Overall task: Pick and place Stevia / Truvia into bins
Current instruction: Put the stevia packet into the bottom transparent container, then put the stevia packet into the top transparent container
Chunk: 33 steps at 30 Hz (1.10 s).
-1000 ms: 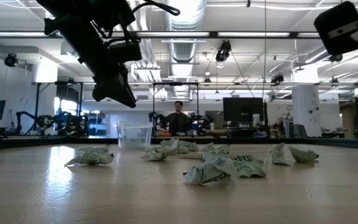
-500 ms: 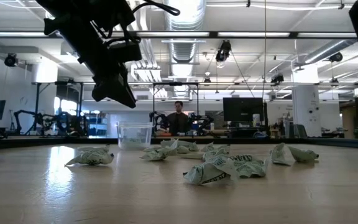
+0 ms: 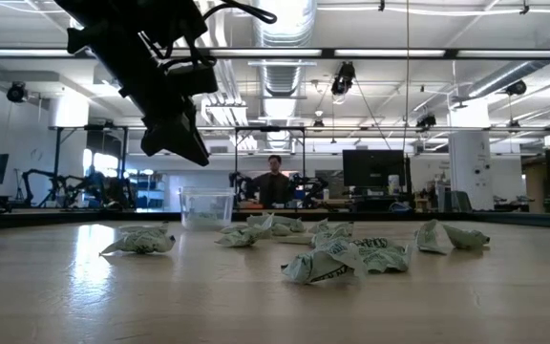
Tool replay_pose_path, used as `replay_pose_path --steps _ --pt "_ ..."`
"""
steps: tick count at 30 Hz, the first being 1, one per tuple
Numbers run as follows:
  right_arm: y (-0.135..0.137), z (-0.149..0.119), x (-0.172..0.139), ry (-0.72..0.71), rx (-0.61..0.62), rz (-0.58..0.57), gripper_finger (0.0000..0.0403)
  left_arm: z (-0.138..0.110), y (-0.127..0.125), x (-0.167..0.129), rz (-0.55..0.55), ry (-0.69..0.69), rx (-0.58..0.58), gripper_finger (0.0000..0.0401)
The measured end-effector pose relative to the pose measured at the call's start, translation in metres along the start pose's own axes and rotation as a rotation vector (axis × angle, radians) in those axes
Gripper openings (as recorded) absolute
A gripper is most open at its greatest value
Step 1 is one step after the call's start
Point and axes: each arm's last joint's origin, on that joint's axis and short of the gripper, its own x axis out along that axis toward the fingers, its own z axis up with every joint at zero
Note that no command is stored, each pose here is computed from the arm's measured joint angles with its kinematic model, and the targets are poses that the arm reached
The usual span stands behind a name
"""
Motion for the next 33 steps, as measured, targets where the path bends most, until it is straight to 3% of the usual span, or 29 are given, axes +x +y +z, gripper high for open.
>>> replay_pose_path --steps 14,24,33 --pt "0.0 0.0 0.0 -0.001 0.006 -0.002 0.0064 0.0 0.0 0.0 -0.001 0.0 0.0 0.008" --pt "0.001 0.013 -0.021 -0.093 -0.1 0.019 0.0086 0.004 -0.011 -0.01 -0.085 -0.03 0.035 0.008" --pt "-0.004 0.019 -0.038 -0.152 -0.155 -0.129 0.0069 0.004 -0.026 -0.025 -0.133 -0.041 0.107 0.008"
